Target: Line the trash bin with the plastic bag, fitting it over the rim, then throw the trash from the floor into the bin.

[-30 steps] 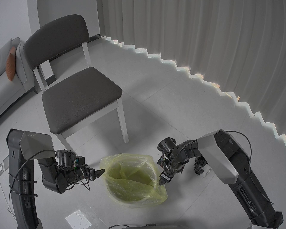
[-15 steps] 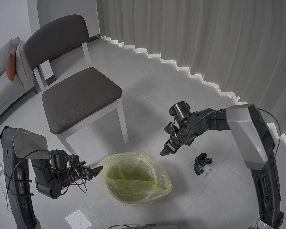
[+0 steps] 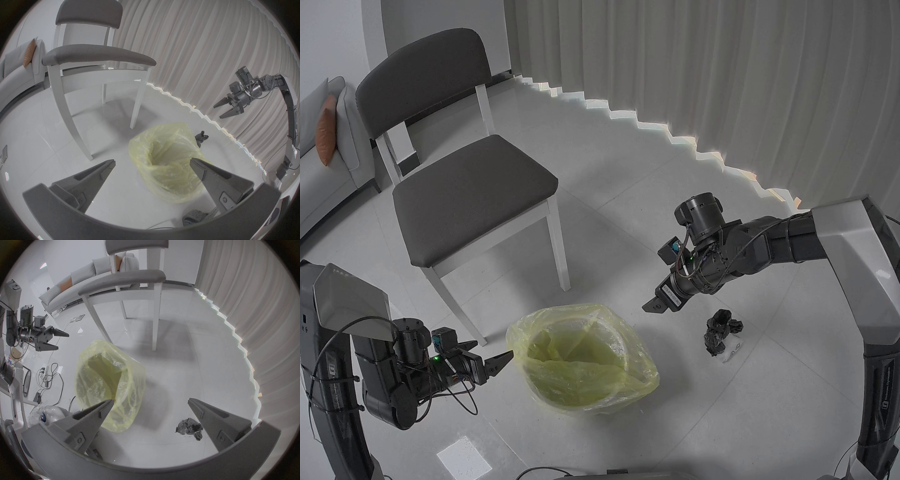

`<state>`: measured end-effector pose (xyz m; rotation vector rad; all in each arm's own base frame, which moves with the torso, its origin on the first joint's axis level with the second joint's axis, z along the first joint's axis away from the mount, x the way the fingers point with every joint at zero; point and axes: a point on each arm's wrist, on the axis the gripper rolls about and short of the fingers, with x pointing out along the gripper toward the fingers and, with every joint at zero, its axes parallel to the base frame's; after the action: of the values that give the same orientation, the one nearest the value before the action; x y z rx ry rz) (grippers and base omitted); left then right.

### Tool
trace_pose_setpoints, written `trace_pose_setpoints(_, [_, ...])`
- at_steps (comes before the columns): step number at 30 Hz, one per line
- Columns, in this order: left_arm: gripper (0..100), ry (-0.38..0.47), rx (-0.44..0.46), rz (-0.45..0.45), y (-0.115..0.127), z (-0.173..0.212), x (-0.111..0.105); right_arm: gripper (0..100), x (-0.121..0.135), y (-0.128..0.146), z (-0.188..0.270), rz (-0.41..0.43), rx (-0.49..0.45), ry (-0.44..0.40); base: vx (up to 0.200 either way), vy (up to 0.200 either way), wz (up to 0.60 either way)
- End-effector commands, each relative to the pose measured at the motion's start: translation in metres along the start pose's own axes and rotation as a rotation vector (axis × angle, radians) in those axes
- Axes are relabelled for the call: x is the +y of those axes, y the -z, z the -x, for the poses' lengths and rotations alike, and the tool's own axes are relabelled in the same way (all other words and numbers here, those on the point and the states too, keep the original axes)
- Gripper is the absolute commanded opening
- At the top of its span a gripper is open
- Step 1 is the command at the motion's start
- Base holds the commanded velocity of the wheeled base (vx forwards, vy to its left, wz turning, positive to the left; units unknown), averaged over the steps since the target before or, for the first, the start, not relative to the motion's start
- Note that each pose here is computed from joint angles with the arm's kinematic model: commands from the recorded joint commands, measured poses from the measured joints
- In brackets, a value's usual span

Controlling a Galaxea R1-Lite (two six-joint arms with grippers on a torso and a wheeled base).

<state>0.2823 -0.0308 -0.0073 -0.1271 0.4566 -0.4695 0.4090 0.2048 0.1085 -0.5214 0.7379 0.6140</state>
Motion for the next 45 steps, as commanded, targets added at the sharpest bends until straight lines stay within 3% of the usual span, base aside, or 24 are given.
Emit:
trace_pose_setpoints(1, [100, 0.008, -0.026, -0.017, -0.004, -0.002, -0.003, 100, 0.008, -0.008, 0.011, 0.006, -0.027, -0.004, 0.0, 0.0, 0.0])
trace_pose_setpoints(5, [100, -0.004, -0.049, -0.033, -0.008, -0.011, -0.006, 100, 0.021, -0.012, 0.01, 0.009, -0.031, -0.018, 0.0, 0.0, 0.0])
trace_pose_setpoints(9, [100, -0.091, -0.088, -0.06, -0.019, -0.041, -0.016, 100, 0.03, -0.016, 0.012, 0.023, -0.042, -0.03, 0.0, 0.0, 0.0])
trace_pose_setpoints(14, [100, -0.047, 0.014, -0.069, -0.035, -0.063, -0.04, 100, 0.033, -0.013, 0.024, 0.027, -0.036, -0.032, 0.0, 0.0, 0.0])
trace_pose_setpoints(26, [100, 0.025, 0.082, -0.113, -0.092, -0.109, -0.077, 100, 0.014, 0.008, 0.069, -0.016, -0.025, -0.005, 0.0, 0.0, 0.0])
trace_pose_setpoints(36, [100, -0.035, 0.182, -0.199, -0.086, -0.161, -0.076, 100, 0.001, 0.023, 0.094, -0.046, -0.07, 0.042, 0.0, 0.0, 0.0])
trace_pose_setpoints(45, [100, -0.02, 0.278, -0.219, -0.058, -0.175, -0.08, 100, -0.011, 0.034, 0.098, -0.071, -0.052, 0.063, 0.0, 0.0, 0.0])
